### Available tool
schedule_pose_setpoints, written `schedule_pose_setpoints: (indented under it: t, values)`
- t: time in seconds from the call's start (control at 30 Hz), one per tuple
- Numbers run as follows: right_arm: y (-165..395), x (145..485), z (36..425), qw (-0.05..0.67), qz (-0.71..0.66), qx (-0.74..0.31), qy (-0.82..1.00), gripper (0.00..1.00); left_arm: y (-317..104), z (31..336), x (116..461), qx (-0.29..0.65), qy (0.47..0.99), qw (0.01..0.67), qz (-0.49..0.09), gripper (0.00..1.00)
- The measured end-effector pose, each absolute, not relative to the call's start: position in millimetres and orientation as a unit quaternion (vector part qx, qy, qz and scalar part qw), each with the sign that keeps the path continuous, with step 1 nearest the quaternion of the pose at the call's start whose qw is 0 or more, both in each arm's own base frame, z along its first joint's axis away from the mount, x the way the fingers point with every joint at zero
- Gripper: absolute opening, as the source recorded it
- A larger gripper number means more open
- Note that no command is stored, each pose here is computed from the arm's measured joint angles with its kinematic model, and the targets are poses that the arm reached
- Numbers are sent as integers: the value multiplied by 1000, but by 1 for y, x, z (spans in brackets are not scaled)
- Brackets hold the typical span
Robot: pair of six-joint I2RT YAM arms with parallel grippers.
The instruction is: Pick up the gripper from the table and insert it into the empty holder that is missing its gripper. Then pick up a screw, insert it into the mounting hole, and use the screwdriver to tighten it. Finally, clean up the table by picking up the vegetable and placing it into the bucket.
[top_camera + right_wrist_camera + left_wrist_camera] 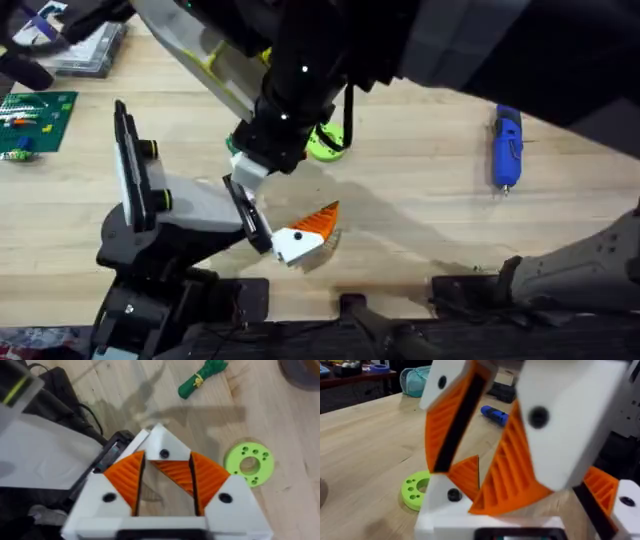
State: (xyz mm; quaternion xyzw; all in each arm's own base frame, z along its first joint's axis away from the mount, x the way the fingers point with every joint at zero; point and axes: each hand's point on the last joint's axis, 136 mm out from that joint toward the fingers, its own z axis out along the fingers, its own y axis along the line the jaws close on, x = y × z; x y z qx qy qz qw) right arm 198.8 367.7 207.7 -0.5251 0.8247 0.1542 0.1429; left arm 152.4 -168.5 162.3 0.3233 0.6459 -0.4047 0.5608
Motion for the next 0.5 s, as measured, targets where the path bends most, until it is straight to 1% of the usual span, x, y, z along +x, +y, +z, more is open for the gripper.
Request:
schedule_pose_setpoints:
  t: [0.03, 0.07, 0.1, 0.13, 0.2, 0.5]
  values:
    - [367, 200, 207, 144, 151, -524, 826, 605, -168, 162, 152, 323, 646, 561, -405, 987]
    - [365, 202, 207, 146, 146, -522, 827, 731, -168, 162, 152, 323, 646, 561, -405, 987]
    - [363, 206, 207, 149, 142, -520, 829, 824, -168, 162, 152, 323, 646, 561, -405, 987]
    - [362, 208, 207, 150, 139, -519, 830, 899, -168, 162, 152, 323, 646, 561, -405, 987]
    - [360, 211, 208, 154, 134, -517, 831, 981, -168, 162, 152, 322, 647, 560, -406, 987]
    - [360, 212, 208, 156, 131, -517, 832, 996, -168, 162, 152, 322, 647, 560, -406, 987]
